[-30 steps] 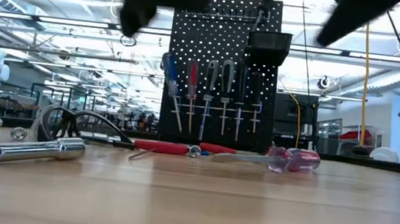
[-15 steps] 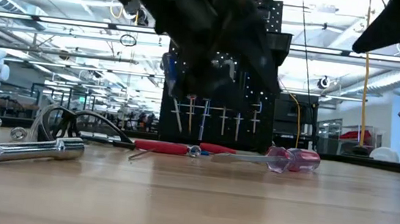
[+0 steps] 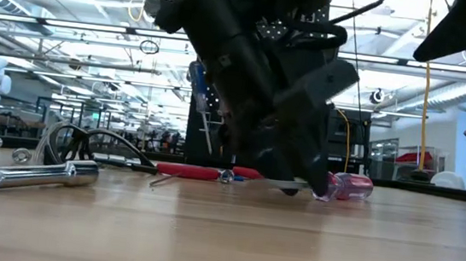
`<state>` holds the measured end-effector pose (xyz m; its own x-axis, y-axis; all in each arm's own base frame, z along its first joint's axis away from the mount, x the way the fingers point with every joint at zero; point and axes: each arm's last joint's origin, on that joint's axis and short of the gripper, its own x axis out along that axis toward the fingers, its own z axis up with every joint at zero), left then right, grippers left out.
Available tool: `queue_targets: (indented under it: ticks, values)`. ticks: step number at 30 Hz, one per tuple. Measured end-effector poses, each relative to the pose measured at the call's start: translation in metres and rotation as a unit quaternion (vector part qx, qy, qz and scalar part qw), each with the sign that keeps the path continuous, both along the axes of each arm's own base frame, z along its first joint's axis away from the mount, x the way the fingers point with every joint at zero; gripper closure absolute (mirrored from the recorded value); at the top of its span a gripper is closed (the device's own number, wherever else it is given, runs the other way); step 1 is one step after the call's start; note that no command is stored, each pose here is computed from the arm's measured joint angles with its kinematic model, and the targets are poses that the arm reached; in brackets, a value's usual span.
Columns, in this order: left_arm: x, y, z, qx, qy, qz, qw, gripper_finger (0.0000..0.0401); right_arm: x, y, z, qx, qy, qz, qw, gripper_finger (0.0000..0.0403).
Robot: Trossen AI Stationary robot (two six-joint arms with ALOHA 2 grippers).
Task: Hang tools onto peg board
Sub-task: Hang the red screwdriver onto the peg board
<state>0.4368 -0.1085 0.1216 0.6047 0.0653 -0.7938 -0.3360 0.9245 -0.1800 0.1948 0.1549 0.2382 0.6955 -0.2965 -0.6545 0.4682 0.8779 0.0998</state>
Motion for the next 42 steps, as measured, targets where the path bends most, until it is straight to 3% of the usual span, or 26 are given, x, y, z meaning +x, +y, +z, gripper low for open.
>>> queue_targets:
  ticks: [4,9,11,18,21,29,34,36,39,42]
  values:
    - [-0.002,-0.006,-0.008,0.04,0.014,-0.01,0.999,0.0227,0.002,0.0,-0.001,-0.027,-0.014,-0.011,0.999,0.0403]
    - [-0.006,-0.01,-0.011,0.114,0.028,-0.052,0.992,0.0351,0.003,-0.003,0.0,-0.066,-0.031,-0.02,0.997,0.0403]
    - [-0.006,-0.014,-0.011,0.135,0.022,-0.06,0.989,0.0381,0.004,-0.004,0.0,-0.074,-0.031,-0.021,0.997,0.0403]
    - [-0.012,-0.02,0.006,0.167,0.015,-0.094,0.981,0.0382,0.007,-0.011,0.003,-0.091,-0.026,-0.019,0.995,0.0403]
    - [-0.017,-0.019,0.037,0.181,-0.009,-0.103,0.978,0.0382,-0.001,-0.008,0.011,-0.114,-0.053,-0.011,0.992,0.0403]
    - [-0.049,0.0,0.125,0.266,-0.112,-0.048,0.956,0.0382,-0.035,0.009,0.029,-0.141,-0.165,-0.011,0.976,0.0403]
    - [-0.088,0.018,0.14,0.25,-0.21,0.003,0.945,0.0382,-0.039,0.013,0.03,-0.159,-0.193,-0.018,0.968,0.0403]
    - [-0.104,0.021,0.143,0.216,-0.282,0.01,0.935,0.0382,-0.038,0.014,0.03,-0.162,-0.209,-0.032,0.964,0.0403]
    - [-0.125,0.026,0.147,0.133,-0.431,-0.012,0.893,0.0382,-0.034,0.013,0.03,-0.16,-0.223,-0.051,0.96,0.0403]
    - [-0.14,0.032,0.139,0.077,-0.522,-0.039,0.848,0.0382,-0.029,0.011,0.029,-0.132,-0.215,-0.059,0.966,0.0403]
